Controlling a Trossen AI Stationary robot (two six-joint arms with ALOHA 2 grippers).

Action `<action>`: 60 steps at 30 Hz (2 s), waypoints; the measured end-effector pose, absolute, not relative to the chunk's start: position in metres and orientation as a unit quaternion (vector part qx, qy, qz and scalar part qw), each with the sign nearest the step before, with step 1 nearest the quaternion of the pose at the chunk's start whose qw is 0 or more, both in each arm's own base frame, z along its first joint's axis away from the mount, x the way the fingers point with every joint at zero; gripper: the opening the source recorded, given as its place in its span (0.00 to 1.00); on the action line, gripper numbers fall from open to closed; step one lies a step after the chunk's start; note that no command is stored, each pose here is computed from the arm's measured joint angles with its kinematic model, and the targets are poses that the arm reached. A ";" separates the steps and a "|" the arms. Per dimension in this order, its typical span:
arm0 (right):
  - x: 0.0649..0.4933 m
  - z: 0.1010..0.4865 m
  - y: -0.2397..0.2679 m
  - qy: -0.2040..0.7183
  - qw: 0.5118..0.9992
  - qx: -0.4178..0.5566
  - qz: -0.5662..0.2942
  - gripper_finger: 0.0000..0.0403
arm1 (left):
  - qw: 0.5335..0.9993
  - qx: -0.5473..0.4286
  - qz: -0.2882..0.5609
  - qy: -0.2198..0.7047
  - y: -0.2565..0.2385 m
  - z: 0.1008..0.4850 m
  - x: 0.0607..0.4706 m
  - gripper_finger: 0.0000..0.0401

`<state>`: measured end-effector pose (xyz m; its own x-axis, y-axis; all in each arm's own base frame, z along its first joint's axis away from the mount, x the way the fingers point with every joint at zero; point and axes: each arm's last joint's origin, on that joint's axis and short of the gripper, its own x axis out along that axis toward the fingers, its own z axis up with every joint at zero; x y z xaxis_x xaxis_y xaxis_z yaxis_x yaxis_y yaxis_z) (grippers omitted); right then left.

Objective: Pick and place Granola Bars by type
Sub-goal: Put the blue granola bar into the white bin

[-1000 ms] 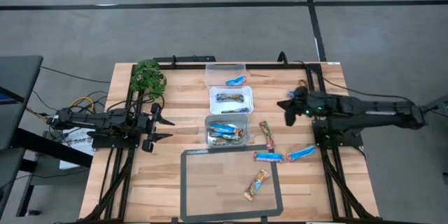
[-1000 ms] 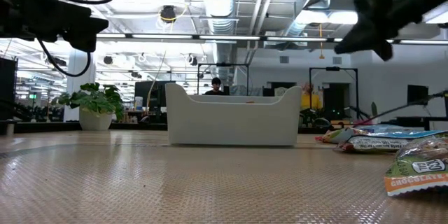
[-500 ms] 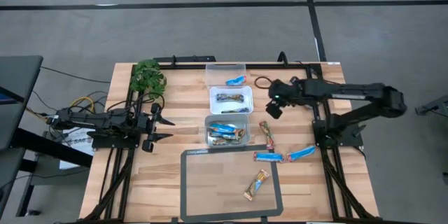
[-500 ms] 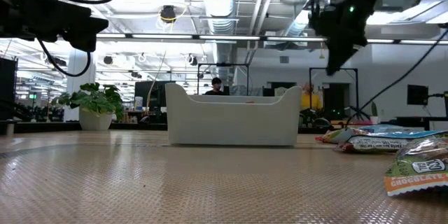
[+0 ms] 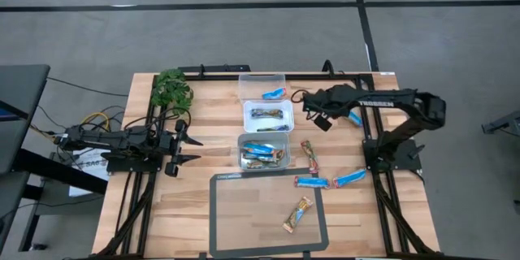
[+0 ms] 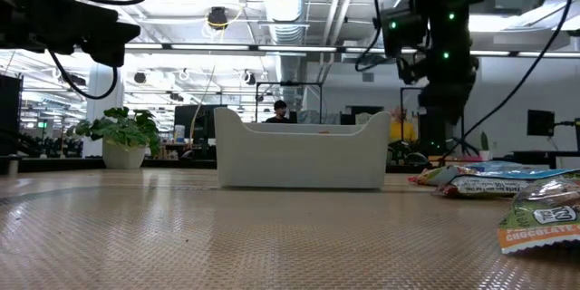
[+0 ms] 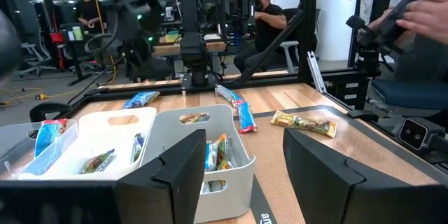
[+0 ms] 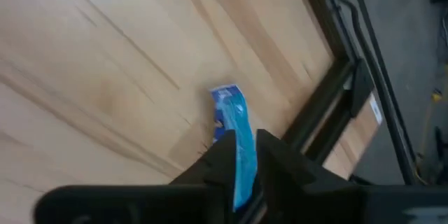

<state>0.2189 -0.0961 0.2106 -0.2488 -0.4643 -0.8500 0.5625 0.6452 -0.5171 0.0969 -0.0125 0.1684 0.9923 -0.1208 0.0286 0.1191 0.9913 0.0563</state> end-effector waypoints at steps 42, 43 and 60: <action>0.174 0.126 -0.136 0.745 0.526 0.144 -0.384 0.50 | 0.998 0.027 -0.060 -0.016 -0.013 0.168 0.097 0.46; 0.173 0.125 -0.136 0.744 0.526 0.145 -0.385 0.50 | 0.998 0.027 -0.060 -0.016 -0.013 0.168 0.097 0.46; 0.177 0.122 -0.138 0.719 0.542 0.154 -0.407 0.14 | 0.998 0.027 -0.060 -0.016 -0.013 0.168 0.097 0.46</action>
<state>0.1771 -0.1380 0.1224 -0.3662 -0.2201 -0.9041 0.6619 0.6213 -0.4193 0.0969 -0.0125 0.1683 0.9923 -0.1210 0.0284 0.1192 0.9913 0.0559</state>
